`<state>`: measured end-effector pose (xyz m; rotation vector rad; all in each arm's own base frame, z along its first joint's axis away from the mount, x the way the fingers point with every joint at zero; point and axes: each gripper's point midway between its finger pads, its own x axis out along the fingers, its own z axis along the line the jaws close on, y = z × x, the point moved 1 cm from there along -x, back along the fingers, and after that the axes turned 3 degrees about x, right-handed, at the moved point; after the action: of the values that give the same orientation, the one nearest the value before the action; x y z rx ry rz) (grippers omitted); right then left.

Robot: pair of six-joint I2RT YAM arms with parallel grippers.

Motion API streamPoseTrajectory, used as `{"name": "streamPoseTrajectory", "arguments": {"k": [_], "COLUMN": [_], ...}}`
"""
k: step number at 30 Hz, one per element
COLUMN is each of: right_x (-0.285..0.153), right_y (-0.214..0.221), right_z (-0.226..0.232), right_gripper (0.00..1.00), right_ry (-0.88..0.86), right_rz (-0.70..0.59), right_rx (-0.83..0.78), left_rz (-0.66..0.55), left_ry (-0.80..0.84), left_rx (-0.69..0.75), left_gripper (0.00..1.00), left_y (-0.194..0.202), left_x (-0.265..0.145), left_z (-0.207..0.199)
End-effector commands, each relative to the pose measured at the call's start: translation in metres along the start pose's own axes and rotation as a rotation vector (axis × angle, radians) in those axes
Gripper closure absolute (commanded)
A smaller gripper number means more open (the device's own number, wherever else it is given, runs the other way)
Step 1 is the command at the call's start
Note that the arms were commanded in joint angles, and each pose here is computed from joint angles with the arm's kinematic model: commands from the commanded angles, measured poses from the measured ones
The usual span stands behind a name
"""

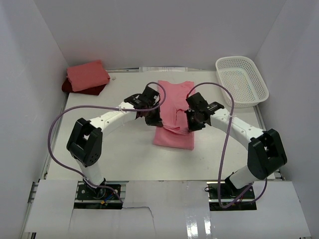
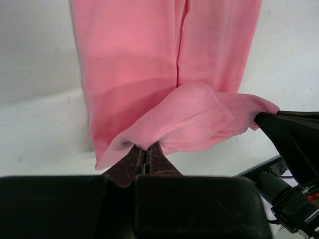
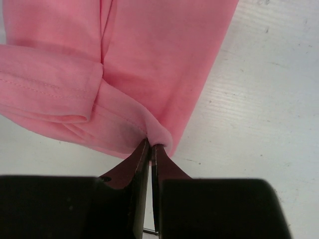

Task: Fold and stack the t-shirts
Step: Fold the folded rectangular tshirt in 1/3 of the way

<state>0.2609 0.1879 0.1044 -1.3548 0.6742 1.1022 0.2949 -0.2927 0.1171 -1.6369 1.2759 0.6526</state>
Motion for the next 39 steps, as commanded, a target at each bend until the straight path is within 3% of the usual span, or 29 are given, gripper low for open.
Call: {"name": "streamPoseTrajectory", "arguments": {"k": [1, 39], "right_x": [-0.001, 0.027], "right_y": [-0.026, -0.111], "right_z": [0.000, -0.032], "right_gripper": [0.92, 0.92], "right_ry": [0.006, 0.068], "right_rz": [-0.056, -0.105], "right_rx": [-0.029, -0.033], "left_rz": [-0.075, -0.095], "left_ry": [-0.009, -0.018], "left_rx": [0.013, -0.001], "left_gripper": [1.00, 1.00], "left_y": [-0.028, -0.099], "left_x": [-0.009, 0.040], "left_z": [-0.001, 0.002]}}
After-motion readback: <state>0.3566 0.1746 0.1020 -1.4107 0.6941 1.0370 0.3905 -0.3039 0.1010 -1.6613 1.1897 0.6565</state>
